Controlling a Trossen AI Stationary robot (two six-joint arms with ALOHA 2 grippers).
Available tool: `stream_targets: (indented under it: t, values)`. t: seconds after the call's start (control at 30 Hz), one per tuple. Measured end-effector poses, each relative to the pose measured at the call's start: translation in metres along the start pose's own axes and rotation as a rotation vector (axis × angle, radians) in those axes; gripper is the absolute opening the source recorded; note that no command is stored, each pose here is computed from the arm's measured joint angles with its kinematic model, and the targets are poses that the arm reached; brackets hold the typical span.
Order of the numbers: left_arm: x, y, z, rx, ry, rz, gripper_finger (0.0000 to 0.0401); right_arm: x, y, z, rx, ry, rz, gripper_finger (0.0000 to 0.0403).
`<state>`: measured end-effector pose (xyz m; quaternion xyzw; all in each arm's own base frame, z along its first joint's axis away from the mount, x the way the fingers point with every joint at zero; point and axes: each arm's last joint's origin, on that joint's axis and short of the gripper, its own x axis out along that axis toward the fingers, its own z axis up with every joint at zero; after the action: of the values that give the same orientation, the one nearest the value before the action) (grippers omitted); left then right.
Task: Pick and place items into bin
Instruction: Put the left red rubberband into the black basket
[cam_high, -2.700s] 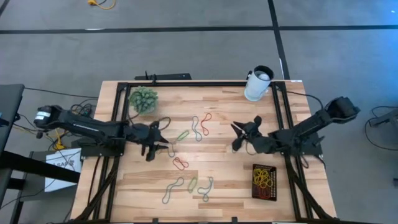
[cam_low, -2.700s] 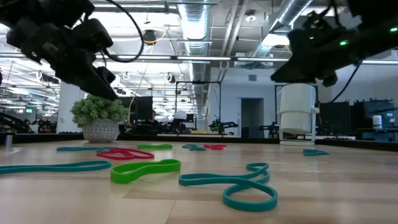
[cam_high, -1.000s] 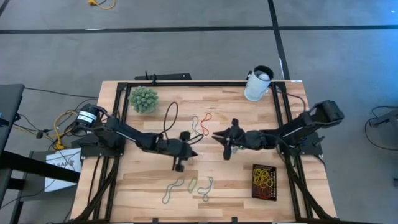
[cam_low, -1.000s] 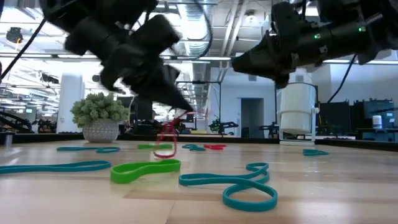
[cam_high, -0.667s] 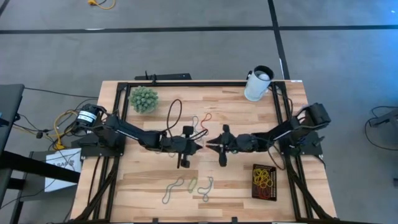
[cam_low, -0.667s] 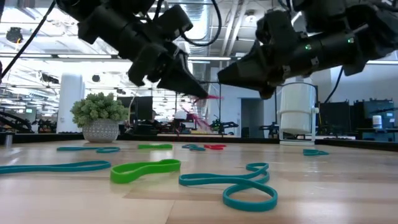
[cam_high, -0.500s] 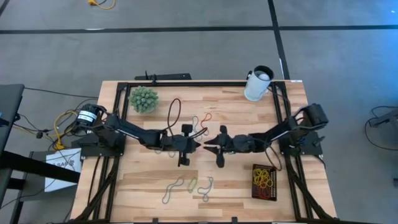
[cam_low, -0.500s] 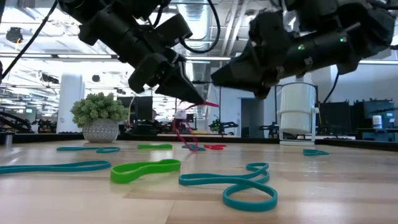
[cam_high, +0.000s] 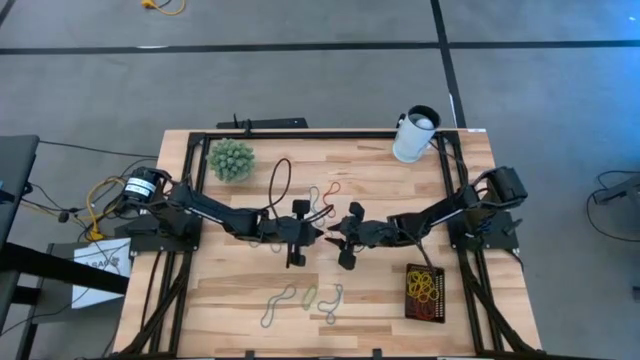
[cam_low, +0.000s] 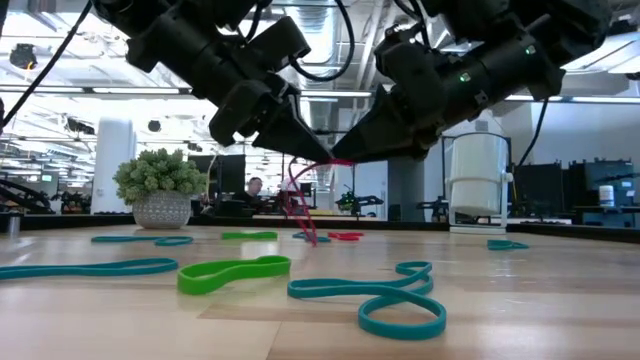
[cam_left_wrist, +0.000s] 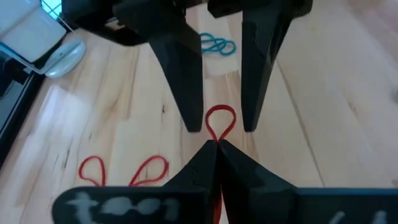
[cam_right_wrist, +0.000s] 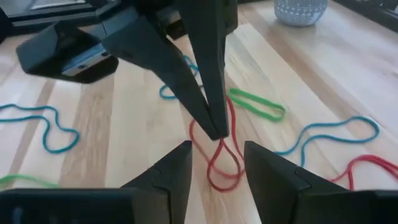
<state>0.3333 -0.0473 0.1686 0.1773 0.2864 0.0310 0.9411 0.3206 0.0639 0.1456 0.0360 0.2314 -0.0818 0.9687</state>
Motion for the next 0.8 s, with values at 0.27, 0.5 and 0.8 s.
stream_targets:
  t: [0.27,0.5,0.8]
  values:
    - [-0.0005,0.0011,0.0049,0.019,-0.049,0.005,0.0000,0.0000,-0.0005,-0.0018,-0.007,0.018,-0.008,0.0127]
    - [-0.0004,0.0008,0.0040,0.023,-0.040,0.002,0.0000,0.0000,-0.0011,-0.0016,-0.016,0.013,-0.029,0.0105]
    - [-0.0004,0.0009,0.0042,0.023,-0.042,0.001,0.0000,0.0000,-0.0011,-0.0017,-0.018,0.014,-0.026,0.0020]
